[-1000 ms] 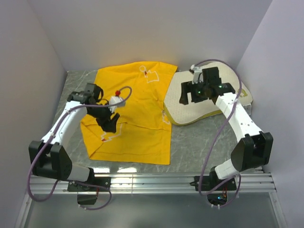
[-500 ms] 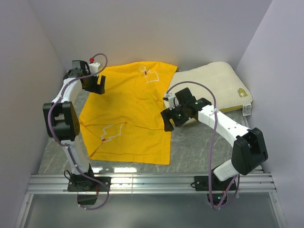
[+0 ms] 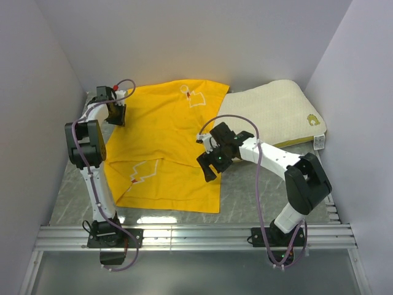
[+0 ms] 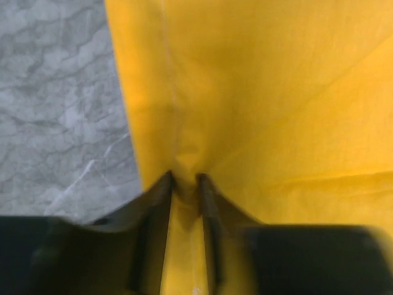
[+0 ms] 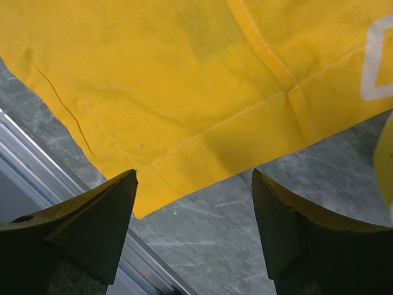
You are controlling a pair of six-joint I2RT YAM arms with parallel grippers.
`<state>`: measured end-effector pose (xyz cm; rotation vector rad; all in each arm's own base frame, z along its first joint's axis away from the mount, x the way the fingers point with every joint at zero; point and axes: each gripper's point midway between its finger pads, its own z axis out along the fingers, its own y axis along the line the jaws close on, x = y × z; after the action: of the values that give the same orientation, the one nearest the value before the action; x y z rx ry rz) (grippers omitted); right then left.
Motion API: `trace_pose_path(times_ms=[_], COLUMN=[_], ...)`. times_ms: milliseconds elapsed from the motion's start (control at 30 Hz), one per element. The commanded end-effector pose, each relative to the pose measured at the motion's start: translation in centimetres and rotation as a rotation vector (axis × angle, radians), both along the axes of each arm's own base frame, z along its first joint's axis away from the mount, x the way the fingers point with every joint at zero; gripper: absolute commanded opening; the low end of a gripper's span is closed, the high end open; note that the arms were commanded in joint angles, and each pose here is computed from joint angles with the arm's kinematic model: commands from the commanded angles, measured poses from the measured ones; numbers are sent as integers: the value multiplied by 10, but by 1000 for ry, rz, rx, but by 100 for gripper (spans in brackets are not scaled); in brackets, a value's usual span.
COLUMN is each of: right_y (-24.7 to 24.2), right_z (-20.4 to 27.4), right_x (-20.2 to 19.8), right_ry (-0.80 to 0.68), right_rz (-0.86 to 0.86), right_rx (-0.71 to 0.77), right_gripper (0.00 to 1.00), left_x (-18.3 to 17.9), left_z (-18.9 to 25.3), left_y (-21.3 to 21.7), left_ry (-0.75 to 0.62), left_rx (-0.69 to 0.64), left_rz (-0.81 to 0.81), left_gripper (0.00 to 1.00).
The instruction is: Put the pillow into the pillowcase
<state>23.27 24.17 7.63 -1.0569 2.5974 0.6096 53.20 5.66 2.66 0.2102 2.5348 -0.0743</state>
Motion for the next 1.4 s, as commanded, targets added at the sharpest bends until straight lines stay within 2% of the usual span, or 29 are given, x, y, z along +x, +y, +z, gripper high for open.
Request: trace_pose_path(times_ms=[0,33,67,100,133,200,233,267,300,367,400,467,500,533,567,600,667,700,767,833,867,933,967,1100,1267,1367], right_y=[6,6,5,5,5,4,3,3,4,4,4,4,5,6,7,10,12,14,17,20,20,22,21,23,21,14], right_z=[1,1,1,1,1,0,-1,-2,-1,-2,-3,-7,-7,-8,-11,-10,-15,-14,-18,-20,-23,-28,-34,-49,-71,-81], right_x=[7,8,8,9,8,8,11,10,11,13,14,12,13,12,12,13,13,16,13,12,12,6,4,-4,-2,5], right_ry=[-21,-23,-26,-28,-28,-27,-32,-29,-32,-34,-34,-21,-19,-19,-16,-17,-14,-20,-14,-16,-17,-9,-3,-4,3,-14], right_rz=[17,13,11,7,8,4,-3,-5,-2,-7,-5,-2,-1,3,4,8,7,1,10,10,10,21,24,53,56,43], right_rx=[2,3,-2,-3,-5,-13,-21,-25,-27,-41,-45,-60,-61,-64,-69,-69,-84,-83,-101,-106,-116,-131,-151,-201,-272,-337], right_gripper=[82,81,80,80,78,77,76,76,75,74,74,73,73,72,72,72,72,72,73,76,77,78,78,75,69,64], left_x=[-19,-36,-45,-57,-83,-113,-149,-167,-208,-255,-290,-327,-333,-331,-322,-300,-274,-252,-226,-197,-182,-157,-144,-101,-72,-64], left_z=[0,-11,-5,-5,-19,-7,-10,-11,-27,-15,-24,0,10,24,52,79,116,143,145,156,139,140,121,96,58,32], left_y=[26,31,37,51,54,73,81,80,74,66,54,27,19,10,8,13,14,18,13,12,8,8,6,8,14,21], left_ry=[21,64,69,87,151,166,212,231,318,377,450,459,426,365,244,126,-26,-120,-128,-153,-107,-116,-78,-61,-24,12], left_rx=[66,75,87,96,96,142,181,184,176,161,131,63,40,18,49,91,102,125,87,72,30,5,-17,2,28,75], left_rz=[8,4,15,40,45,78,87,80,75,53,30,-82,-120,-162,-170,-158,-125,-125,-136,-145,-160,-161,-167,-143,-107,-93], left_gripper=[21,13,0,0,0,0,0,0,0,0,0,10,21,35,62,70,87,89,96,99,99,99,99,99,99,93])
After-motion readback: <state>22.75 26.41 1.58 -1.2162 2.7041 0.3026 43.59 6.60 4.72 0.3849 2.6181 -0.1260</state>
